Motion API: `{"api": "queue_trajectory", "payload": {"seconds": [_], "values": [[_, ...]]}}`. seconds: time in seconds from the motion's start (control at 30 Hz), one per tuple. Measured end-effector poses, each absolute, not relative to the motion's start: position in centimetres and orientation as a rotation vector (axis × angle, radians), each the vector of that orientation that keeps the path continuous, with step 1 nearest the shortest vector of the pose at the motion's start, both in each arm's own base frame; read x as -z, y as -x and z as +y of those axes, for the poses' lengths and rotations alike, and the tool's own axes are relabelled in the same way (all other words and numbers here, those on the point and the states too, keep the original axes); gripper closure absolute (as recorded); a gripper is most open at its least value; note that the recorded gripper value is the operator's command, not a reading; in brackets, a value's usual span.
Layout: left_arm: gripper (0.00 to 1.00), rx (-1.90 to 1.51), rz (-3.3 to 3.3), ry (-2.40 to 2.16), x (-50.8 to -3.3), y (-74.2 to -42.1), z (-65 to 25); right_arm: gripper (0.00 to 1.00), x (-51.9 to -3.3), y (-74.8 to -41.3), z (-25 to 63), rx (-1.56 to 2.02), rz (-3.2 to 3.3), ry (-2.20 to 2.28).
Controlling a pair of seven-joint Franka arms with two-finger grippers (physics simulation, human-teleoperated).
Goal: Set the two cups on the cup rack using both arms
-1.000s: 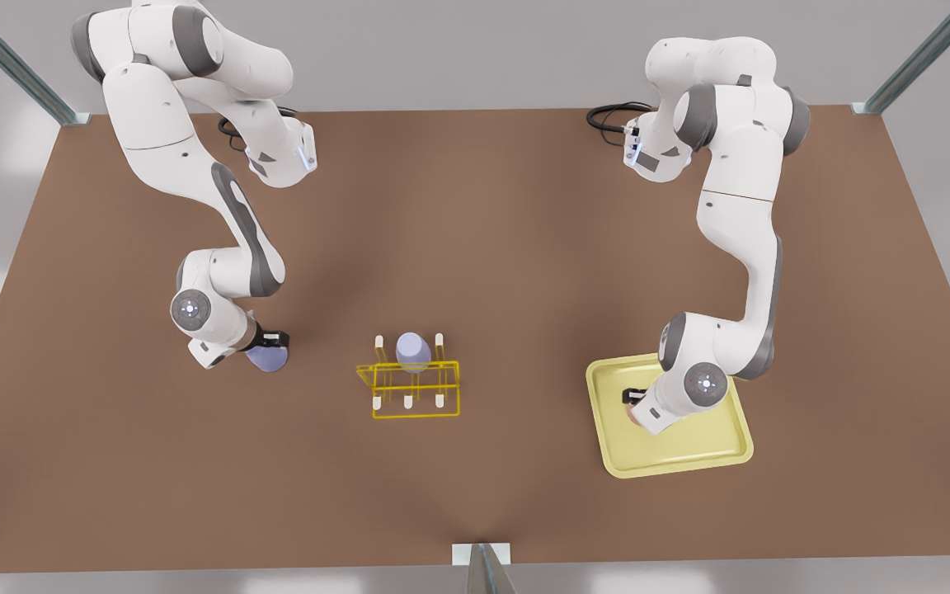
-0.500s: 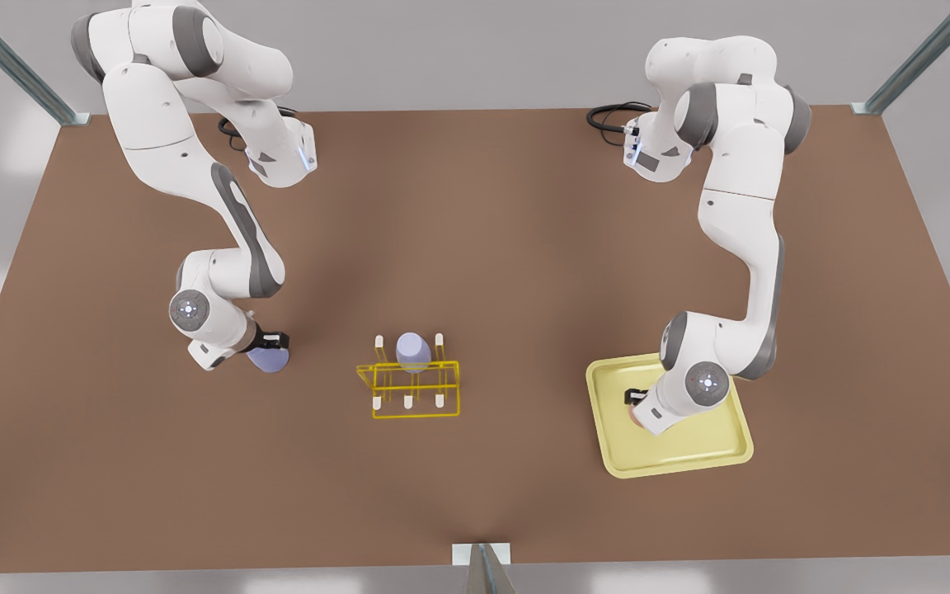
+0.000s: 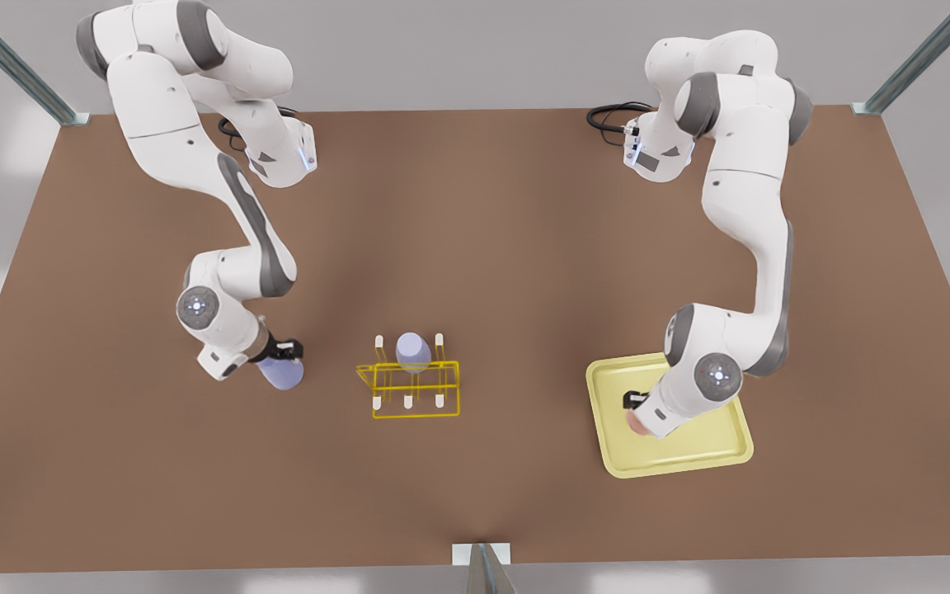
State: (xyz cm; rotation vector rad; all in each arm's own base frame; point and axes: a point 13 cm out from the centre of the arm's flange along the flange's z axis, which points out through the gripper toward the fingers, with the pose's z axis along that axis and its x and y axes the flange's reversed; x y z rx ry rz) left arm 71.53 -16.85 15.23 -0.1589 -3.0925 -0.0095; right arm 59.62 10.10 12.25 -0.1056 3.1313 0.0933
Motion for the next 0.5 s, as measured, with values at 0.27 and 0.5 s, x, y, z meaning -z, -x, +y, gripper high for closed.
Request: {"api": "queue_trajectory", "payload": {"seconds": [0.27, 0.5], "values": [[0.19, -0.322, -3.142, 0.148, -26.9, -70.9, -32.6, 0.29, -21.0, -67.2, 17.1, -0.306, 2.968, 0.073], [0.19, -0.548, -3.149, 0.012, -28.8, -68.0, -44.8, 0.29, -24.4, -71.7, 22.4, -0.487, 2.946, 0.077]]}}
